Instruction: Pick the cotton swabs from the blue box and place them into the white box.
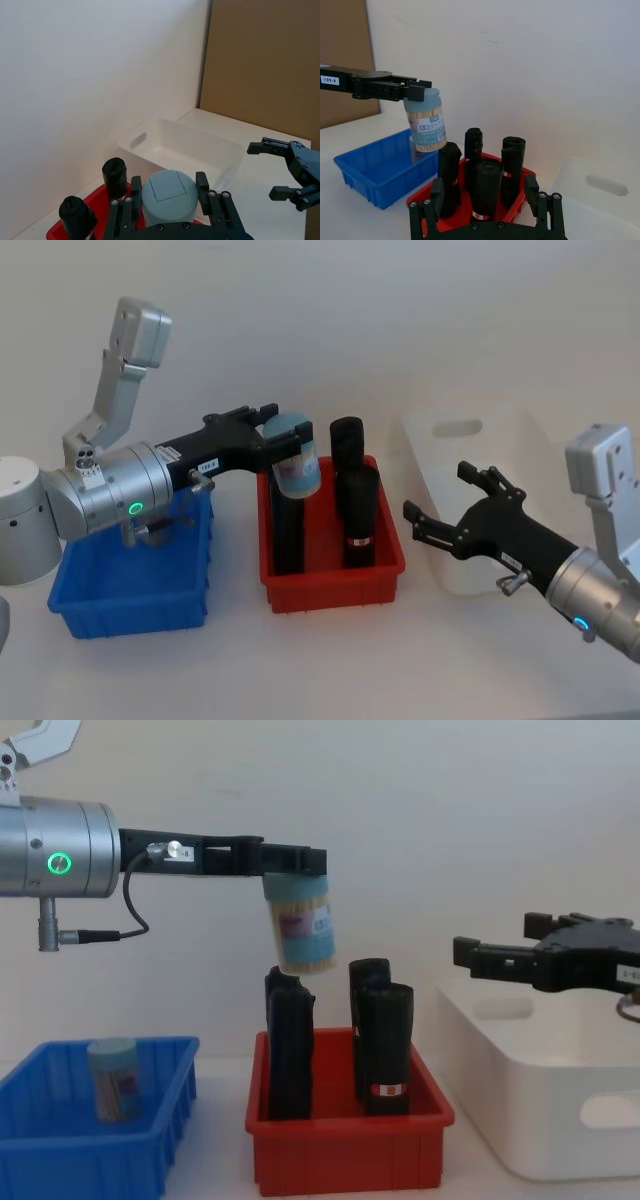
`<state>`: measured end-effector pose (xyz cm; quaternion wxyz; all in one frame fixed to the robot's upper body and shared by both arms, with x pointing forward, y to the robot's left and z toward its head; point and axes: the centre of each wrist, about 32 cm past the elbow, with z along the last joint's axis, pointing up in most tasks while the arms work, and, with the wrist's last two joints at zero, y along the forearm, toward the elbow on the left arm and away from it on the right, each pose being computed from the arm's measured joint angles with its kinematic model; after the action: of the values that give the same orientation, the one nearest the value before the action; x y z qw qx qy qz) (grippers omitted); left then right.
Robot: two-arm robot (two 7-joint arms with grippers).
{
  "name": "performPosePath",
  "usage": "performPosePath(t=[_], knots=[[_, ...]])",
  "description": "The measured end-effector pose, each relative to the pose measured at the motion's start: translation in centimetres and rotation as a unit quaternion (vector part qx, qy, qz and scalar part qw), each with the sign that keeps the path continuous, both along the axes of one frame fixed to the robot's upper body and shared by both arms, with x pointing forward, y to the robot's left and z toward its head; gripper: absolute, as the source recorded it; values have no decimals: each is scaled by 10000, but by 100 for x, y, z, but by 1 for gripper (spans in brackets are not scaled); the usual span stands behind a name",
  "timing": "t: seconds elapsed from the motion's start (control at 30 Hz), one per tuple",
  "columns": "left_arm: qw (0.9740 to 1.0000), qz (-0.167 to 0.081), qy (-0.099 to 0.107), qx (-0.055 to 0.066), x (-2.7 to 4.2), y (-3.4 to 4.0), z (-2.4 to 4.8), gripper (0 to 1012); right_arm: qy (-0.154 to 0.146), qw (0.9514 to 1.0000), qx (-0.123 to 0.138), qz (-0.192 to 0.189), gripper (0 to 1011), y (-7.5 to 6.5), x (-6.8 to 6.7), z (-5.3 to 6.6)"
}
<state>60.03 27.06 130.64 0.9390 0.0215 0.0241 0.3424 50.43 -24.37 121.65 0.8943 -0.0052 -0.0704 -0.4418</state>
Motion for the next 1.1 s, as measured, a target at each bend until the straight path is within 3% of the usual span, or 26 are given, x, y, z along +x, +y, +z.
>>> performPosePath(t=[0.43,0.87,1.1], knots=[[10000,-2,-2,0,0,0,1,658,46,9989,-32,468,1002,-58,411,-6],[10000,-2,-2,0,0,0,1,658,79,9964,-215,814,1002,19,788,-24],[10000,-1,-2,0,0,0,1,658,110,9950,-300,942,1002,84,927,-41]])
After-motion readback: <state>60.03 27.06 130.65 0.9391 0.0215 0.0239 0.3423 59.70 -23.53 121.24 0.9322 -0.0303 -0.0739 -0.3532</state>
